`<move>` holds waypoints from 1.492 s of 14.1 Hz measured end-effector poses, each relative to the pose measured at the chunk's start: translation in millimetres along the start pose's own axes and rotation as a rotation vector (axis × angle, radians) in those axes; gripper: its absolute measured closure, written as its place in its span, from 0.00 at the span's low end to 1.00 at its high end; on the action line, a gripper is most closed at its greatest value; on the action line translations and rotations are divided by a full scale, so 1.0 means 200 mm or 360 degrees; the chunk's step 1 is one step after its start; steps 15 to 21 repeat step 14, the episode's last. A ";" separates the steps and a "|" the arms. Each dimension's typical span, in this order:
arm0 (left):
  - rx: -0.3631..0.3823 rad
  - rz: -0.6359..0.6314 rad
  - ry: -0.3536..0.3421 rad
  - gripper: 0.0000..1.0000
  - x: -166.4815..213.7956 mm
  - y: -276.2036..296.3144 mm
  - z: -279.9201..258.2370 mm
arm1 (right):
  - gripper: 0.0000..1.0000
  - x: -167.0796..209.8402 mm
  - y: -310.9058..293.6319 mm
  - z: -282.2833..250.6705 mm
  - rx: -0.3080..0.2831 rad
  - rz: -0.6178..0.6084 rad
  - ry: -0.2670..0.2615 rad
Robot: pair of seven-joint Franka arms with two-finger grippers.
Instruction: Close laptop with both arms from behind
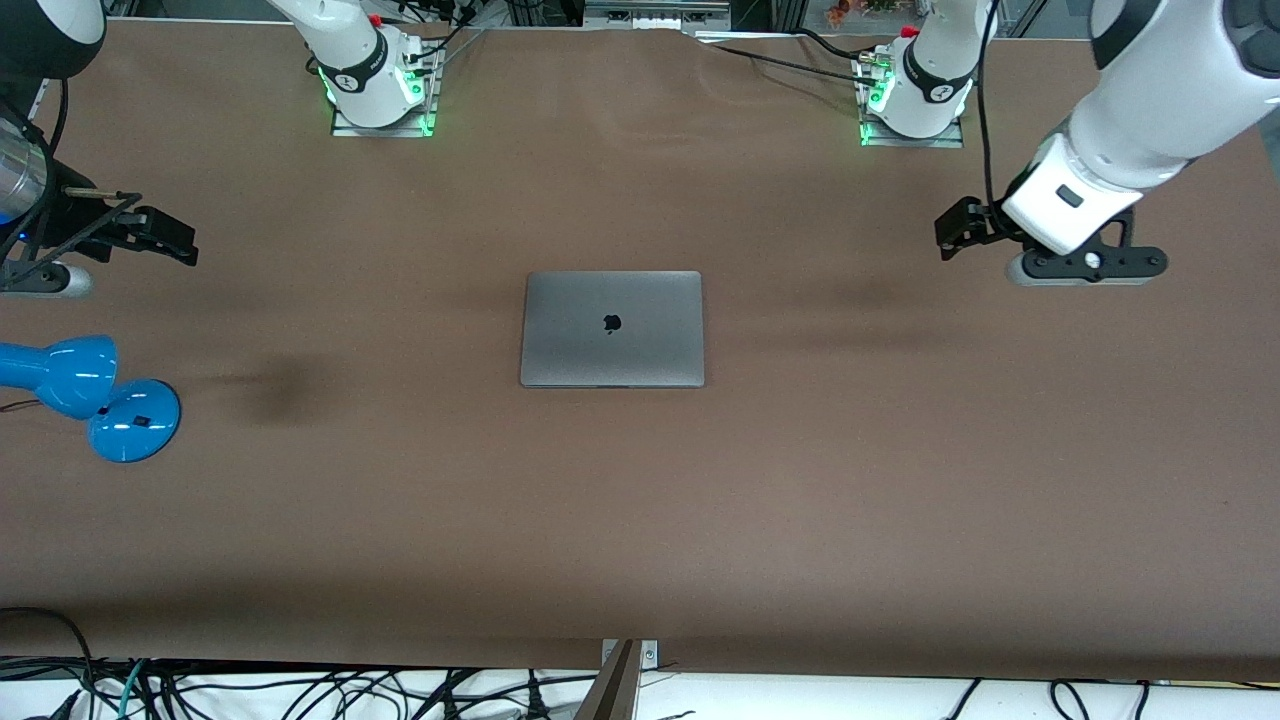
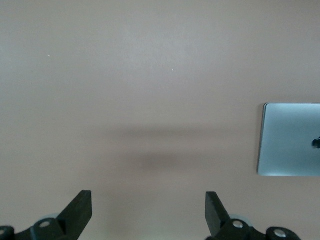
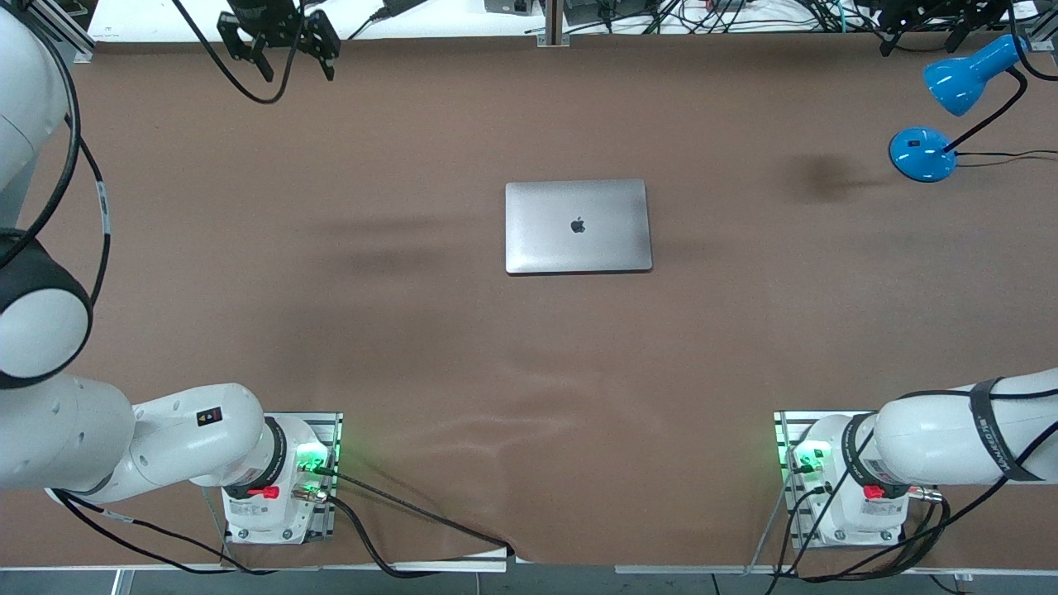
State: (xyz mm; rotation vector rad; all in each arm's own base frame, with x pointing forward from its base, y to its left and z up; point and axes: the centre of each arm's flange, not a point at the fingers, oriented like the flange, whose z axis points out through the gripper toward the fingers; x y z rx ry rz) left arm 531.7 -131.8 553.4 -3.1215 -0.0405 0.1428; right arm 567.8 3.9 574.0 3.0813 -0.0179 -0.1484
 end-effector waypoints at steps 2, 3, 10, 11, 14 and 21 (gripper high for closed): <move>0.0004 0.0013 0.0000 0.00 -0.05 -0.10 0.00 | 0.00 0.00 0.00 0.00 0.0006 -0.0001 0.0000; -0.0004 0.0025 0.0012 0.00 -0.06 -0.16 -0.02 | 0.00 0.00 -0.01 0.00 0.0027 -0.0002 0.0000; -0.0035 0.0031 0.0037 0.00 -0.07 -0.34 -0.08 | 0.00 0.00 -0.04 -0.01 0.0117 -0.0003 -0.0001; -0.0037 0.0027 0.0037 0.00 -0.07 -0.35 -0.08 | 0.00 0.00 -0.04 -0.01 0.0117 -0.0003 -0.0001; -0.0037 0.0026 0.0036 0.00 -0.07 -0.35 -0.08 | 0.00 0.00 -0.04 -0.01 0.0117 -0.0003 -0.0001; -0.0037 0.0026 0.0036 0.00 -0.07 -0.35 -0.08 | 0.00 0.00 -0.04 -0.01 0.0117 -0.0003 -0.0001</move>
